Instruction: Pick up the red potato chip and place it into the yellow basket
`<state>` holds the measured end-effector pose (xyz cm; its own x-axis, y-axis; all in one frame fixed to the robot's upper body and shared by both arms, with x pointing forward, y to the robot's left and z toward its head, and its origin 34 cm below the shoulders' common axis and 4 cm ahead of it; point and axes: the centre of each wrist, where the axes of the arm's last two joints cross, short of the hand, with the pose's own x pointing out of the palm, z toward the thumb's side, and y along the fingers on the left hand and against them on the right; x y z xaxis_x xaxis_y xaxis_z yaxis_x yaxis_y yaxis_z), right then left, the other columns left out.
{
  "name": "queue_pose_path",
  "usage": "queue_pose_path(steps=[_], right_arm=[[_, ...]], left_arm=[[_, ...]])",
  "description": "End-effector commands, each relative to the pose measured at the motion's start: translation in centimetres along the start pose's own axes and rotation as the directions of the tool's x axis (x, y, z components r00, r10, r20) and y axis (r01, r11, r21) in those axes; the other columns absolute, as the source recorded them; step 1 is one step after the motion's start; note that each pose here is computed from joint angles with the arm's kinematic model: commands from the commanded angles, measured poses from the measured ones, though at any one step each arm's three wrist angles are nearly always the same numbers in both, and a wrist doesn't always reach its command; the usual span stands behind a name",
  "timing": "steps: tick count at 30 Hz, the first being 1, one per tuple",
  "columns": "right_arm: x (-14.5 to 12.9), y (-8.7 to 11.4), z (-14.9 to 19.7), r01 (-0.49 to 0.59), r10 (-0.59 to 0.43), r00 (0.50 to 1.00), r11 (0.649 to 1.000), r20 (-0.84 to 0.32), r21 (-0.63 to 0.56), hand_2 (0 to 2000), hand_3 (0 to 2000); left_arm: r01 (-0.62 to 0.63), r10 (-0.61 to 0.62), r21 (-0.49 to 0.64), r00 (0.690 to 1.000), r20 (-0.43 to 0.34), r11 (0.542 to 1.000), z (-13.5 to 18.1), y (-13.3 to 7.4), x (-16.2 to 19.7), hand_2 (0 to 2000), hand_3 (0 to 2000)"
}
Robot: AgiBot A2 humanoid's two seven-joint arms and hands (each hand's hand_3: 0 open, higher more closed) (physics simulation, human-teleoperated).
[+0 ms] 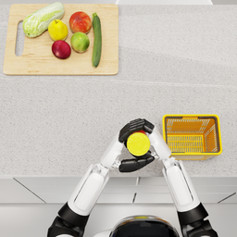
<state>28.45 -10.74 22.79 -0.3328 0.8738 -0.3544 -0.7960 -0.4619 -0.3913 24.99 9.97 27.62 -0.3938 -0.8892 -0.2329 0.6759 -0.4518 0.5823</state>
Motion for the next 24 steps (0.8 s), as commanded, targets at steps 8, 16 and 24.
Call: queue_pose_path(steps=[8, 16, 24], right_arm=[[-12.8, 4.3, 2.3, 0.498, -0.502, 0.864, 0.863, -0.038, -0.079, 2000, 2000], [-10.5, 6.5, -2.0, 0.446, -0.478, 0.878, 0.807, -0.015, 0.388, 2000, 2000], [-10.5, 5.9, -0.6, 0.510, -0.513, 0.858, 0.843, -0.026, 0.172, 0, 40]], left_arm=[[-0.580, 0.578, 0.027, 0.806, -0.130, 0.814, 1.2, -6.4, -13.3, 0, 0], [-0.570, 0.563, -0.027, 0.817, -0.125, 0.821, -0.1, -6.6, -12.8, 0, 0], [-0.562, 0.554, -0.047, 0.824, -0.122, 0.826, -0.6, -6.6, -12.5, 0, 0]])
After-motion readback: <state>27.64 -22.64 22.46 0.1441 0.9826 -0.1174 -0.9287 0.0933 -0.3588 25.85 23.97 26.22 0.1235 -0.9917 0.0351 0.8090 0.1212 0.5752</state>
